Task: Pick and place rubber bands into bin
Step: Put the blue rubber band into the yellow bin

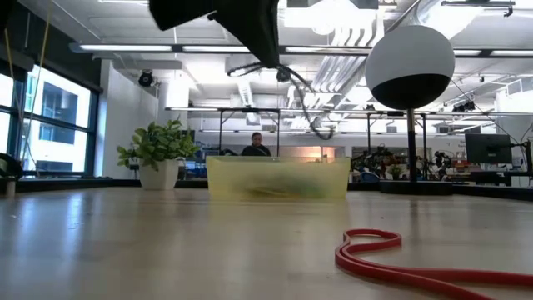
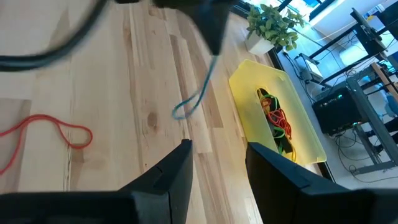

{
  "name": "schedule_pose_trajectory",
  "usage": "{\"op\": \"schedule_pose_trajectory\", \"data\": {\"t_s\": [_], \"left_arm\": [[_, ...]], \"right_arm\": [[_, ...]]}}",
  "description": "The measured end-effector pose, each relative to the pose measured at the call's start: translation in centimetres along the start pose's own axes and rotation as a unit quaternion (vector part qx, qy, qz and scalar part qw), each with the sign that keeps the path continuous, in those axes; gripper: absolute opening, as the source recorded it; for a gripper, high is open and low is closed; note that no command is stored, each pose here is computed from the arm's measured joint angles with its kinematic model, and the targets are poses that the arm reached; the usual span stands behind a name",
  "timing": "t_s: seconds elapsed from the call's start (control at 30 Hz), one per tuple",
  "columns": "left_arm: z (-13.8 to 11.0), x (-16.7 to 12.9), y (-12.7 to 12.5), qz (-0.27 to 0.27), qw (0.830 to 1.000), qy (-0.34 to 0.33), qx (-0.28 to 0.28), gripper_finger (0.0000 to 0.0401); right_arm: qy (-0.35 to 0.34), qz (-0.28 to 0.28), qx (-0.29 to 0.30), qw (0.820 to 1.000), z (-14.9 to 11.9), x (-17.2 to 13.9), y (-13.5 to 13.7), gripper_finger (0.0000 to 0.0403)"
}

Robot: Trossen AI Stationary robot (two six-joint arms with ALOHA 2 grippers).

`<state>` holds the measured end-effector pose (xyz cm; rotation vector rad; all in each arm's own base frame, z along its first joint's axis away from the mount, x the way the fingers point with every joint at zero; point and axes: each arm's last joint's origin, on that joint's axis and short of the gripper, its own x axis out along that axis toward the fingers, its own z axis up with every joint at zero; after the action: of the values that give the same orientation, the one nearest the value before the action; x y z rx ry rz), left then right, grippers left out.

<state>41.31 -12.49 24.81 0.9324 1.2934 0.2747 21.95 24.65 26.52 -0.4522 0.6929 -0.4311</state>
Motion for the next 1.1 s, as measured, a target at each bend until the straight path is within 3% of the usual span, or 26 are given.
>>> {"op": "schedule_pose_trajectory", "data": {"t_s": [0.7,1.1], "left_arm": [[-3.8,8.4,9.1,0.053,0.991,0.121,-0.006,0.0],[-5.7,14.3,15.2,0.0,0.998,0.044,-0.041,0.0]], "right_arm": [[-0.008,0.034,0.007,0.999,-0.9,-2.1,0.9,0.0139],[-0.016,0.05,0.017,0.998,-1.0,-2.7,1.4,0.0139]]}}
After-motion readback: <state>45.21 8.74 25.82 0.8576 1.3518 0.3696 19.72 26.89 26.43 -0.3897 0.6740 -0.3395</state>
